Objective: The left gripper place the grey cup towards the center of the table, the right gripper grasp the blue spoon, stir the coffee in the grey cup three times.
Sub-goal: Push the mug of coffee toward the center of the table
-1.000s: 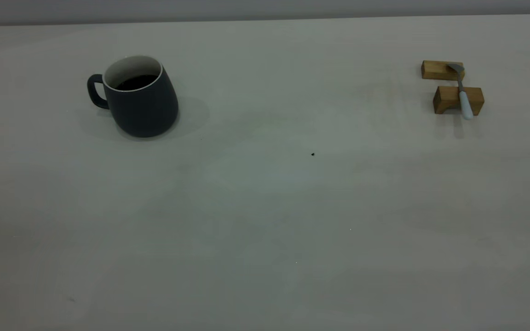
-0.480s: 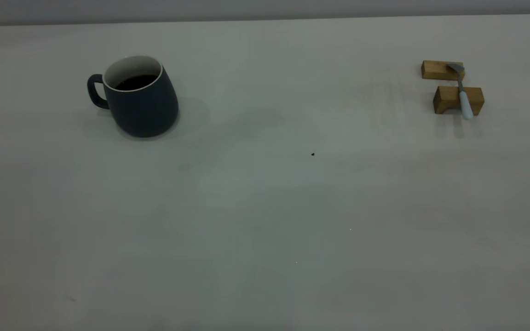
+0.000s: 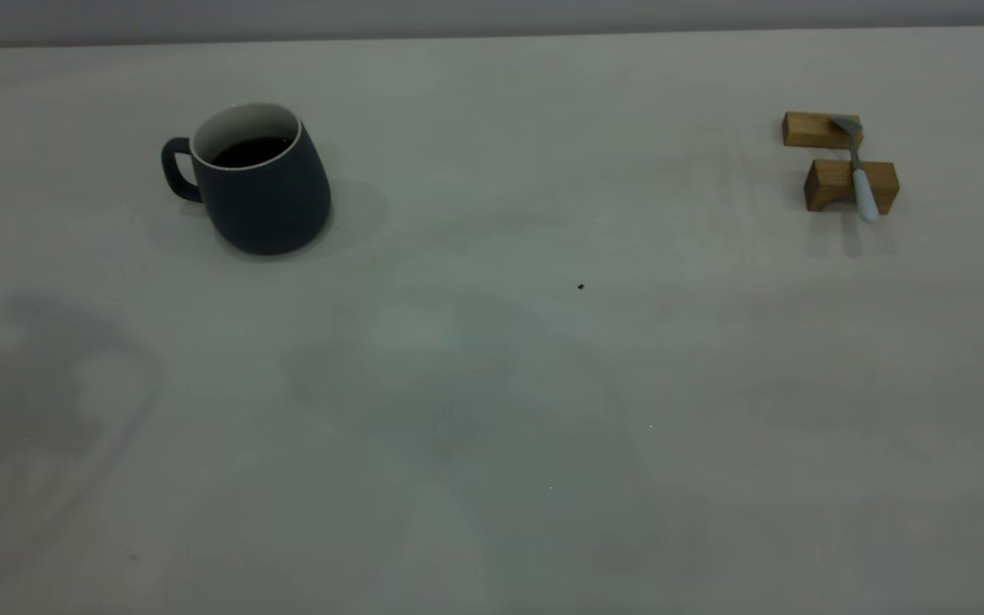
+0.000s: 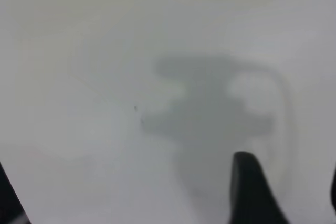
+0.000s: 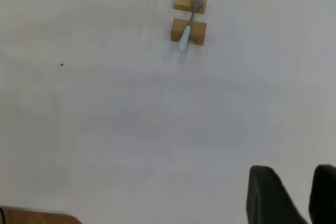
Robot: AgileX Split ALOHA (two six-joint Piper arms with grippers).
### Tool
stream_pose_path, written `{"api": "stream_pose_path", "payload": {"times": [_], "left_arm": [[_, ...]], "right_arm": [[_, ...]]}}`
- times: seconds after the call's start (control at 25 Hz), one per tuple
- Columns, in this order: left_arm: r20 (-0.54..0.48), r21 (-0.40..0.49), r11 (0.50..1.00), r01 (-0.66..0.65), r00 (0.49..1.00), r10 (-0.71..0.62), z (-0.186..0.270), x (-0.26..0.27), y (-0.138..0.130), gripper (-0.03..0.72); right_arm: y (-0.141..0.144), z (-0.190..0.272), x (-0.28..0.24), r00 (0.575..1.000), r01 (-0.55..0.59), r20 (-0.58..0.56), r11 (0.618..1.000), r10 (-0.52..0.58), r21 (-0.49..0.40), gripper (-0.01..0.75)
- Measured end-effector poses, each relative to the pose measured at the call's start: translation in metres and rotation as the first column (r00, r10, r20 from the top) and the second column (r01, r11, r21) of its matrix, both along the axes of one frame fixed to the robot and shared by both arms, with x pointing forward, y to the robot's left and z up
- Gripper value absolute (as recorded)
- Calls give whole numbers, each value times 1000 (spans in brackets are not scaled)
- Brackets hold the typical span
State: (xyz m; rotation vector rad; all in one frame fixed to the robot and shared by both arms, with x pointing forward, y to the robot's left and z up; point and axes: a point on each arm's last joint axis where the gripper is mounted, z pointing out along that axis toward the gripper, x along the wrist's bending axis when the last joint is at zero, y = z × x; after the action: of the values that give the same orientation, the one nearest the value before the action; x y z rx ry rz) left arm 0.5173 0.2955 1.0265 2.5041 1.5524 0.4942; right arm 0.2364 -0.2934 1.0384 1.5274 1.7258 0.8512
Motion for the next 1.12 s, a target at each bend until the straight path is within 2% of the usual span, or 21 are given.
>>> {"api": "stream_pose_path", "payload": {"times": [0.16,0.24,0.32,0.44,0.64,0.96,1.12], "left_arm": [[-119,44,985,164,980,-158,-36,60,-3,651],[-164,53,972,230,962,-219,-55,80,-5,677],[-201,59,951,304,936,-287,-73,97,-8,677],[-240,71,893,445,876,-418,-92,113,-12,664],[-267,88,766,636,756,-597,-125,128,-21,642],[-208,189,586,788,615,-761,-155,144,-33,607],[-210,213,524,824,563,-800,-168,148,-34,597]], "right_arm": [[0,0,0,1000,0,0,1000,0,0,238],[0,0,0,1000,0,0,1000,0,0,238],[0,0,0,1000,0,0,1000,0,0,238],[0,0,0,1000,0,0,1000,0,0,238],[0,0,0,1000,0,0,1000,0,0,238],[0,0,0,1000,0,0,1000,0,0,238],[0,0,0,1000,0,0,1000,0,0,238]]}}
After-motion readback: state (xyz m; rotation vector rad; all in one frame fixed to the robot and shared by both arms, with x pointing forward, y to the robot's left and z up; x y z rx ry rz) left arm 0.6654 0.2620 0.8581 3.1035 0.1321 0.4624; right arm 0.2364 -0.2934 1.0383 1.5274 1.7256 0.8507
